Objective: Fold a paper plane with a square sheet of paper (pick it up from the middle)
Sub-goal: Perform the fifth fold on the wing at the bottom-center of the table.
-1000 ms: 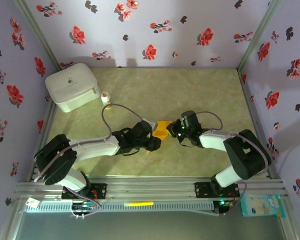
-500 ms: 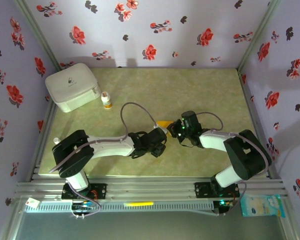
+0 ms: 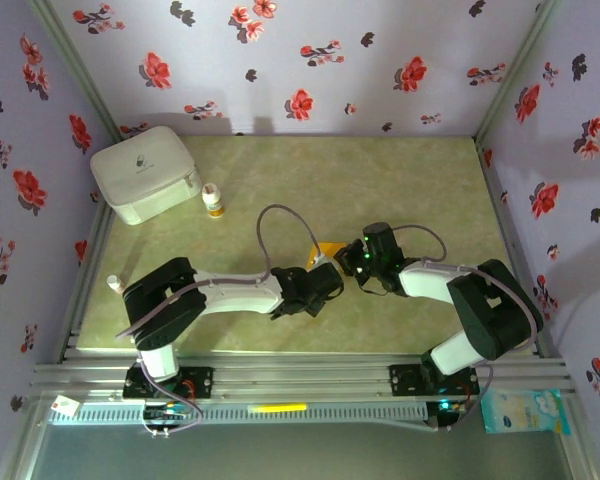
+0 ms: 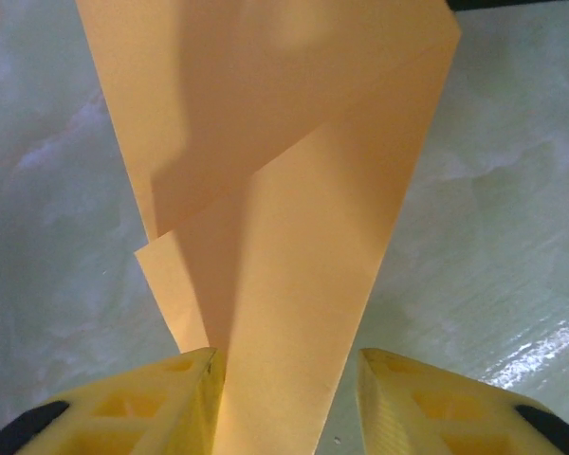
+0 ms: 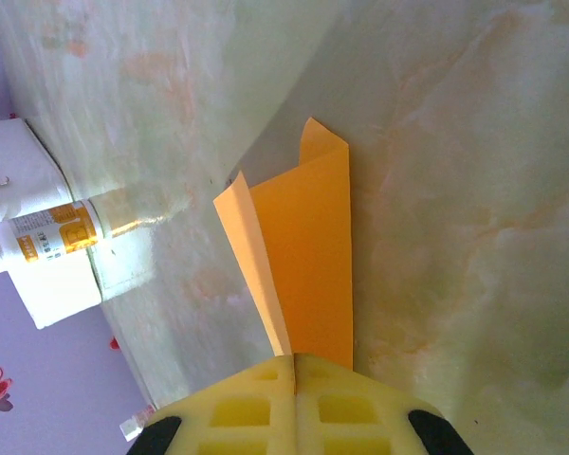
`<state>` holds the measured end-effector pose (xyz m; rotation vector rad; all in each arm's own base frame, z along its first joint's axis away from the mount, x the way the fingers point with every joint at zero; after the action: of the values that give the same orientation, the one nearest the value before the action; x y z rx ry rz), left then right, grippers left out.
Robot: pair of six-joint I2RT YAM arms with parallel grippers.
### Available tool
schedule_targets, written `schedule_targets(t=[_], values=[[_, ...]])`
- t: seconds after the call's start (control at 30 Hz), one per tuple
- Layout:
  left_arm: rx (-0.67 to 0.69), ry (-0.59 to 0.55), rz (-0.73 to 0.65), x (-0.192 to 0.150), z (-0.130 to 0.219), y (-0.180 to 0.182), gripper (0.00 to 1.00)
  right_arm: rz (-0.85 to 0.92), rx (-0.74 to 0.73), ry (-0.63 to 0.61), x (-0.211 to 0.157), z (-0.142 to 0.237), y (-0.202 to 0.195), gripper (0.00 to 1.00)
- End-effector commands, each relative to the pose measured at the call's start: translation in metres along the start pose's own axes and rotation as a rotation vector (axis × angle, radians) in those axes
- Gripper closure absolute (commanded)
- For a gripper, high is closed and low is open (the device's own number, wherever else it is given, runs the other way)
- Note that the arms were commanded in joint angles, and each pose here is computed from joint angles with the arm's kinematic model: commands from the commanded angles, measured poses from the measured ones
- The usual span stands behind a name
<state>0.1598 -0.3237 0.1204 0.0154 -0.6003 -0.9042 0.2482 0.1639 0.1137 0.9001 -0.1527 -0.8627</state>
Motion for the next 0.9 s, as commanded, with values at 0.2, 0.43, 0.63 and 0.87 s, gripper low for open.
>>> schedule_targets(t=[0.2,0.43,0.63,0.87], values=[[0.073,0.018,-0.055,0.0027,0.0013,-0.0007,0.72,-0.015,0.007,-0.015,-0.0019,0.0032,-0.0026,0.98],[0.096,0.033,-0.089,0.0019,0.0003,-0.0037,0.78,-0.015,0.007,-0.016,-0.0018,0.0032,-0.003,0.98],[0.104,0.035,-0.088,0.0012,0.0006,-0.0046,0.86,-0.012,0.008,-0.015,-0.0021,0.0036,-0.0026,0.96],[0.114,0.028,-0.046,0.0014,-0.0009,-0.0047,0.93,0.027,-0.003,-0.041,-0.0022,0.0111,-0.0006,0.78]])
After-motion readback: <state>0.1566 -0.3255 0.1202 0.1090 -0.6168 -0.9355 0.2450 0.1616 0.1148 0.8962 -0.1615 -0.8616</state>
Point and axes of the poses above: each hand's point on the last joint's axis, 136 mm out from that joint toward the fingers, its own z axis back along the fingers, its own y axis along the line the jaws close on, x = y × z, the point moved 10 cm from there along z, back along the fingers, and after that the axes turned 13 degrees about -z, right-handed, at the moved point
